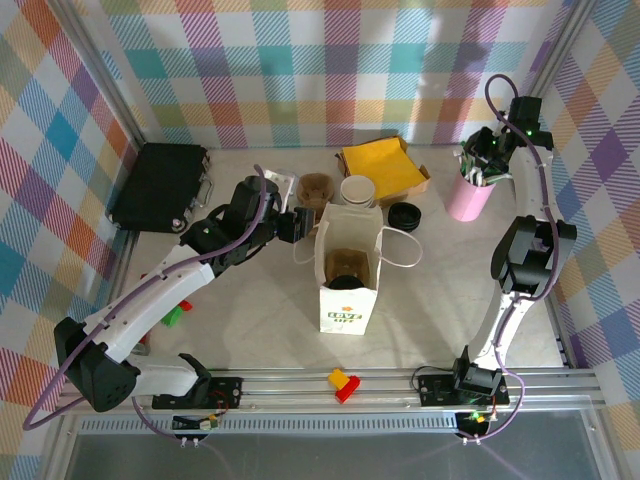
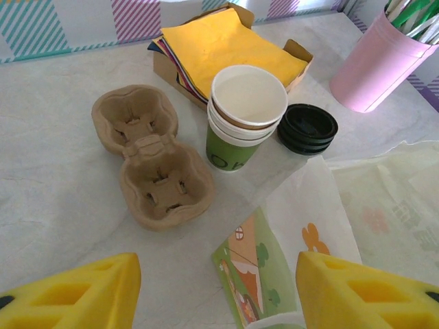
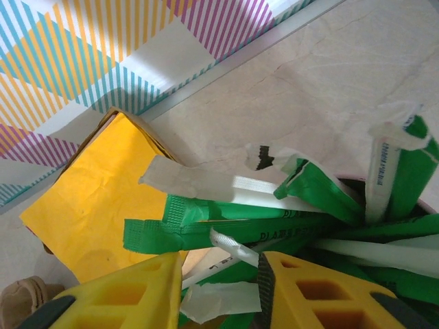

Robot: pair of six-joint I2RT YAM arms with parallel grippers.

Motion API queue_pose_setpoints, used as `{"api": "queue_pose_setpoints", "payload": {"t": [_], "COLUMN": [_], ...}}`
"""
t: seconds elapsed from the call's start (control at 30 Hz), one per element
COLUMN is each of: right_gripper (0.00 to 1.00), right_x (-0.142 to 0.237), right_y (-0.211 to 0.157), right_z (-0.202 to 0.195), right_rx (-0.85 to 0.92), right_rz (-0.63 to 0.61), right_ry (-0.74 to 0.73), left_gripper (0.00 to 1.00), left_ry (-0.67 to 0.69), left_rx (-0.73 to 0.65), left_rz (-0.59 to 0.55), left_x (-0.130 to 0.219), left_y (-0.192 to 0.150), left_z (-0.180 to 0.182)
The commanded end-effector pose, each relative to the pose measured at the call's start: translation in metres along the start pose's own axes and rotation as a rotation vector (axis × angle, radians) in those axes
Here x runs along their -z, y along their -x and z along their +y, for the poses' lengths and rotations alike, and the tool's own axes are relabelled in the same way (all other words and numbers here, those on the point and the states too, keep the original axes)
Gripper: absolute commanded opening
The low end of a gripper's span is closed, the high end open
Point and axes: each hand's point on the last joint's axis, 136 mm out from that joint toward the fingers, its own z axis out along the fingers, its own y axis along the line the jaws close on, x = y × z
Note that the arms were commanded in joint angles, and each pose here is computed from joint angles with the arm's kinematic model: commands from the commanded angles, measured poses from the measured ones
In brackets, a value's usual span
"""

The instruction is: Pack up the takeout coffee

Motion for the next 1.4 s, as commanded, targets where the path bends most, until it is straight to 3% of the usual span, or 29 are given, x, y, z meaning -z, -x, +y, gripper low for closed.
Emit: {"api": "queue_pose_setpoints", "payload": {"t": [0.0,0.27,0.57,1.03,1.23,1.37], "right_gripper": [0.33,0.23,0.00,0.00,0.24,0.27], "right_x": [0.004,0.005,0.022,0.080,0.107,0.115], "right_y": [0.009,0.009,0.015,0.015,-0.009,-0.027], "right_z": [0.005,0.002,0.009,0.024,0.017,0.009], "right_rx": [0.004,0.017,0.050,0.090,0.094,0.102], "right_rz": [-0.021,-0.027,-0.058,-0.123,-0.090,-0.057], "right_ry": [0.035,0.020,0.029,0.035,-0.014,-0.049], "left_gripper": [0.61,0.61,0.61,0.60,0.60,0.60], "left_ry": [-0.009,-0.016,-0.020,-0.029,-0.037,-0.045], "left_rx": [-0.002,0.004,0.011,0.028,0.036,0.043], "left_rz": [-0.006,0.002,0.011,0.013,0.012,0.014], "left_x": [0.000,-0.001,-0.001,0.004,0.008,0.010], "left_y": [0.007,0.008,0.007,0.007,0.004,0.002], "left_z": [-0.001,-0.003,-0.004,-0.005,-0.005,-0.006]}}
